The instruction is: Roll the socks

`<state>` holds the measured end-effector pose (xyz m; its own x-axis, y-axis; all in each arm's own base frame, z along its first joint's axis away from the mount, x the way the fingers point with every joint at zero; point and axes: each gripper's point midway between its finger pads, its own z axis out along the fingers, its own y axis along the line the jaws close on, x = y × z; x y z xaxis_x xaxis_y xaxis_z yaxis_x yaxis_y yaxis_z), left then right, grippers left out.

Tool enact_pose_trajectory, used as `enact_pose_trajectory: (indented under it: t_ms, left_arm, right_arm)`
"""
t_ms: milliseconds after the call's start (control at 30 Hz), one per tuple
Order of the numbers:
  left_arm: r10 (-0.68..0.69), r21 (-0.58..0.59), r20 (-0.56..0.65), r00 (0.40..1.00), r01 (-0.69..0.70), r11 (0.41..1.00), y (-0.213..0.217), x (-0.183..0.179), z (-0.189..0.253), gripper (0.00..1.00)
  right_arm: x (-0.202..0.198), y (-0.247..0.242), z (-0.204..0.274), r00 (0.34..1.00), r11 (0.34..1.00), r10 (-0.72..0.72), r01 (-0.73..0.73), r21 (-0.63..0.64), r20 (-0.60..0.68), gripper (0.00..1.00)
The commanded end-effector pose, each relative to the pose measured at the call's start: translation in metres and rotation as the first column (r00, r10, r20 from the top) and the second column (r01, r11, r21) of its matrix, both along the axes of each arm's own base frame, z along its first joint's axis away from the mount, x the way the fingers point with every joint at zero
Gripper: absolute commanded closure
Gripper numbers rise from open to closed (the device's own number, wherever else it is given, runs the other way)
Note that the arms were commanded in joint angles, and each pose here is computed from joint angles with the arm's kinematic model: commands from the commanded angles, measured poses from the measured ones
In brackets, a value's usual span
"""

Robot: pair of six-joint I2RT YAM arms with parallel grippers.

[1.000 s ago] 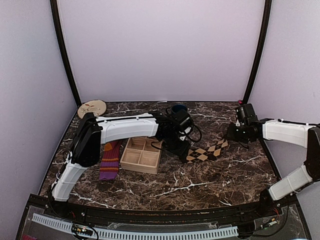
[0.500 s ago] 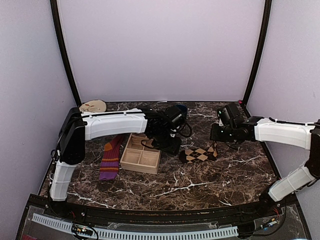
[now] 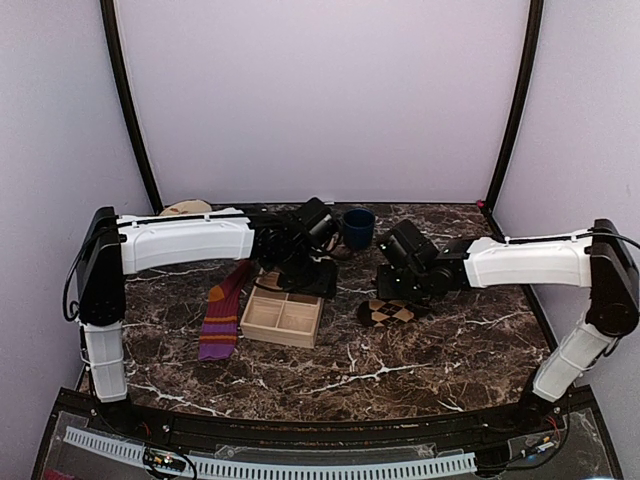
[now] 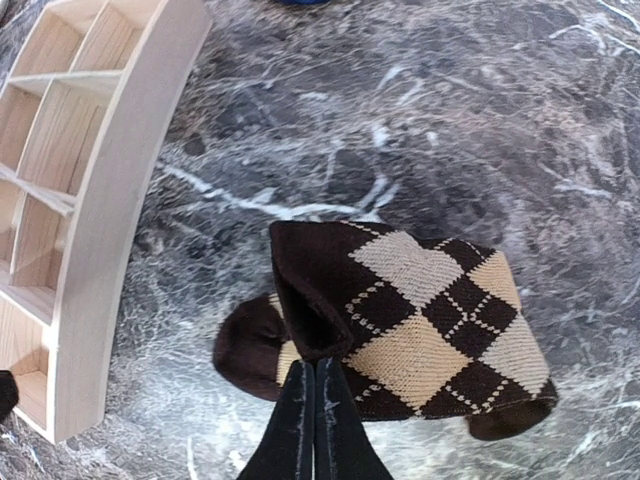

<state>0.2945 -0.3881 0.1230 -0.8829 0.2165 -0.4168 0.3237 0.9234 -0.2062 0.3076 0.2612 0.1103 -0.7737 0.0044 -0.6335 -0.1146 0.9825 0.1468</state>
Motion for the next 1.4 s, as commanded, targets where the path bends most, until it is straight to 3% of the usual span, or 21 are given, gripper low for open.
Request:
enact_pose_trajectory:
  t_ms: [0, 1200, 1267, 1367]
  left_arm:
    - [0.015, -0.038, 0.025, 1.000, -0.014, 0.999, 0.005, 0.000, 0.017, 0.40]
    - [-0.058, -0.077, -0.016, 0.998, 0.057, 0.995, -0.028, 0.022, -0.004, 0.39]
    - [-0.068, -0.078, -0.024, 0.997, 0.066, 0.995, -0.031, 0.023, -0.007, 0.39]
    - [-0.079, -0.085, -0.030, 0.996, 0.076, 0.994, -0.036, 0.024, -0.010, 0.39]
  right_arm:
    - [-0.004, 0.027, 0.002, 1.000, 1.000, 0.002, -0.002, -0.016, 0.017, 1.00]
    - [-0.063, 0.071, -0.076, 0.988, 0.996, 0.090, -0.090, 0.008, -0.122, 0.96]
    - [-0.065, 0.075, -0.078, 0.986, 0.994, 0.108, -0.106, 0.017, -0.128, 0.92]
    - [-0.066, 0.081, -0.073, 0.984, 0.991, 0.134, -0.131, 0.033, -0.117, 0.74]
